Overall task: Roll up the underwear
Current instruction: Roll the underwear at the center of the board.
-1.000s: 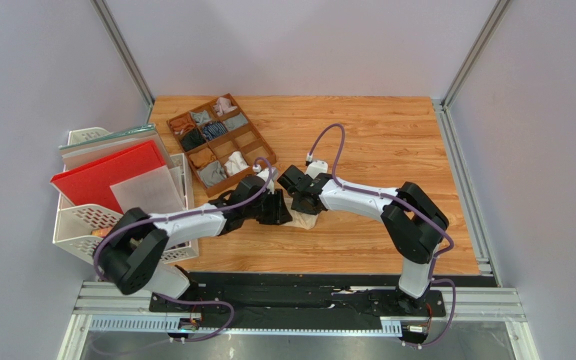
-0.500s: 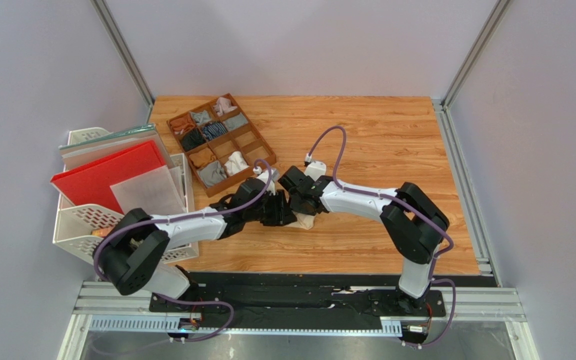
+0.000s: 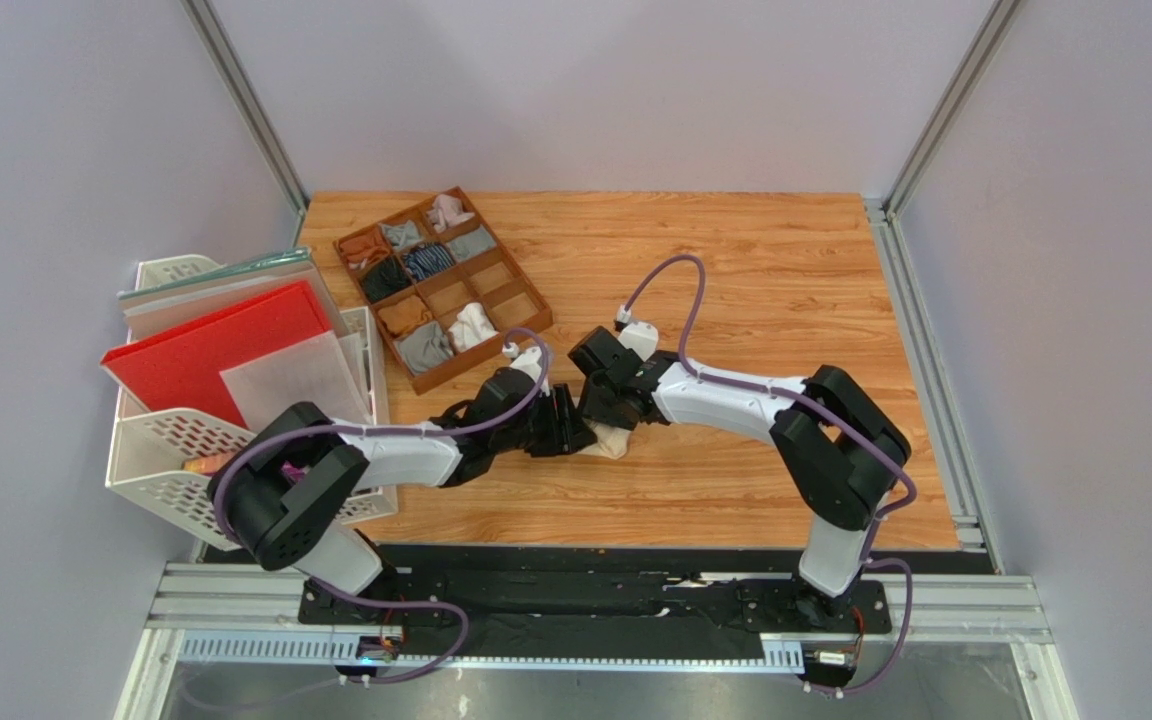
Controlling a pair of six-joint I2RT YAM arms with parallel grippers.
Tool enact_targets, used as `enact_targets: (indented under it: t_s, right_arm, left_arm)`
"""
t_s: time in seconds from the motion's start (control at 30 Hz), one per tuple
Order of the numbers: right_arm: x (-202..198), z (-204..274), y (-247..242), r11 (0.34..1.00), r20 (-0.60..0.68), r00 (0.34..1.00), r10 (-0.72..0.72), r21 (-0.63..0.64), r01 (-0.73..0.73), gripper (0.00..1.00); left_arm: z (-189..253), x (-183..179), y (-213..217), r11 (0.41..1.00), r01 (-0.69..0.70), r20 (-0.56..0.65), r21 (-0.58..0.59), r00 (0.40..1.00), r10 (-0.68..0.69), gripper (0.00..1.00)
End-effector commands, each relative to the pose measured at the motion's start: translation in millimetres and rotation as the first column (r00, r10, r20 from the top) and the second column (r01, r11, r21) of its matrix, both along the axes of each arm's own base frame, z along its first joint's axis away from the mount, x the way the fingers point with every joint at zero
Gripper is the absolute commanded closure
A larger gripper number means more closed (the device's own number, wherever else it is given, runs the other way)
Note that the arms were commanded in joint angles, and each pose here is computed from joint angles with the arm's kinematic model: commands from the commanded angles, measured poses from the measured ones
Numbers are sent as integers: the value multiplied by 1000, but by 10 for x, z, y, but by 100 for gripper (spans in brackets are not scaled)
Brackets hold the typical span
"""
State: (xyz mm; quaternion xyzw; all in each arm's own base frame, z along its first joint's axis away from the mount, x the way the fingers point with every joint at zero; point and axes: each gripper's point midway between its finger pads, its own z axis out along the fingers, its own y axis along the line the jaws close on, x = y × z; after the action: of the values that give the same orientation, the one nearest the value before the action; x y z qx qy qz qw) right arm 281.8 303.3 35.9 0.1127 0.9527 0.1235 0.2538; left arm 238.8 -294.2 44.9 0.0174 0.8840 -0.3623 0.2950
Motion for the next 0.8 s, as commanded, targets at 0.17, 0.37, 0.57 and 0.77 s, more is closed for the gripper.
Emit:
enact_targets:
  t_s: [0.17, 0.37, 0.57, 0.77]
  right_arm:
    - [-319, -214, 5, 994, -120, 987, 107, 15, -105, 54]
    - [-353, -220, -22, 992, -130, 984, 126, 20, -124, 54]
    - [-420, -255, 29, 986, -151, 975, 163, 52, -156, 54]
    - [-429, -209, 15, 983, -141, 974, 180, 55, -174, 50]
  left_arm:
    - [36, 131, -69, 993, -71, 39, -94, 996, 75, 46]
    - [163, 144, -44, 989, -79, 80, -127, 993, 89, 45]
    - [71, 197, -78, 990, -99, 40, -98, 994, 103, 45]
    - [193, 135, -30, 978, -130, 30, -163, 990, 136, 44]
